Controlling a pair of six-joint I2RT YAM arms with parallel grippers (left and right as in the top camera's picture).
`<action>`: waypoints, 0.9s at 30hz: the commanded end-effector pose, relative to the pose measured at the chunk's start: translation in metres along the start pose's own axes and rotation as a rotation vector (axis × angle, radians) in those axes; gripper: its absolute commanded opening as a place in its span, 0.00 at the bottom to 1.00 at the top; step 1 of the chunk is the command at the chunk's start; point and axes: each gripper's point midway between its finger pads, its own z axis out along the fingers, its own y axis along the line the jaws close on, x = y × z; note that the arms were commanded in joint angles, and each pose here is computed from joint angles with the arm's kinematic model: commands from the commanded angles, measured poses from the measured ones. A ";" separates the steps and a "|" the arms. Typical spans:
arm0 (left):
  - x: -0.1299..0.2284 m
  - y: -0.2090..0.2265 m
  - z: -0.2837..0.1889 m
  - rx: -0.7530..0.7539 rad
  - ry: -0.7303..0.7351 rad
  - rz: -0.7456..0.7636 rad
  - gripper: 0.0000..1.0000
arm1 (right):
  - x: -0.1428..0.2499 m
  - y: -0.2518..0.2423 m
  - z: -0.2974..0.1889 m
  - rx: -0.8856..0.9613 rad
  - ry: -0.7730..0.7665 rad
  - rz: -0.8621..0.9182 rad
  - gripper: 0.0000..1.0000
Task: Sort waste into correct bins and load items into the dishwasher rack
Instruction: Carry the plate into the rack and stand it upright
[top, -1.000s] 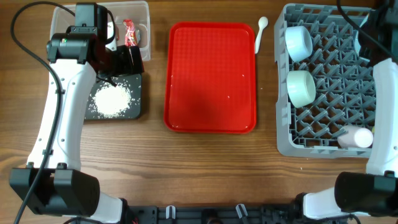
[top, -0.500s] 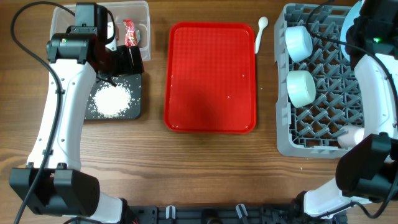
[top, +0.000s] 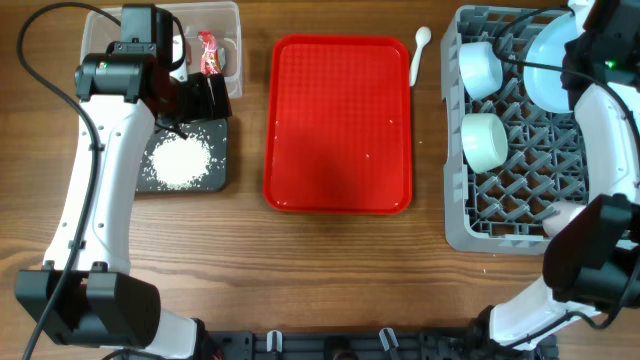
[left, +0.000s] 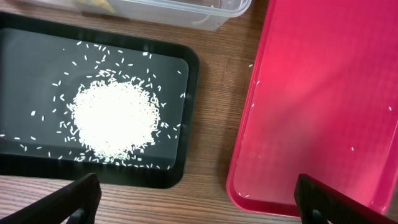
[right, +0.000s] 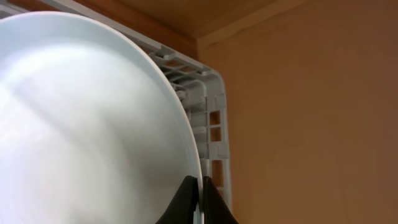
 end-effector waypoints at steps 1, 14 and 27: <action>0.001 0.001 0.004 0.001 0.010 -0.014 1.00 | 0.006 -0.001 0.008 0.012 0.020 0.030 0.04; 0.001 0.001 0.004 0.001 0.010 -0.014 1.00 | -0.002 -0.044 -0.014 0.121 -0.024 0.120 0.04; 0.001 0.001 0.004 0.001 0.010 -0.014 1.00 | -0.005 -0.040 -0.012 0.088 -0.050 0.159 0.76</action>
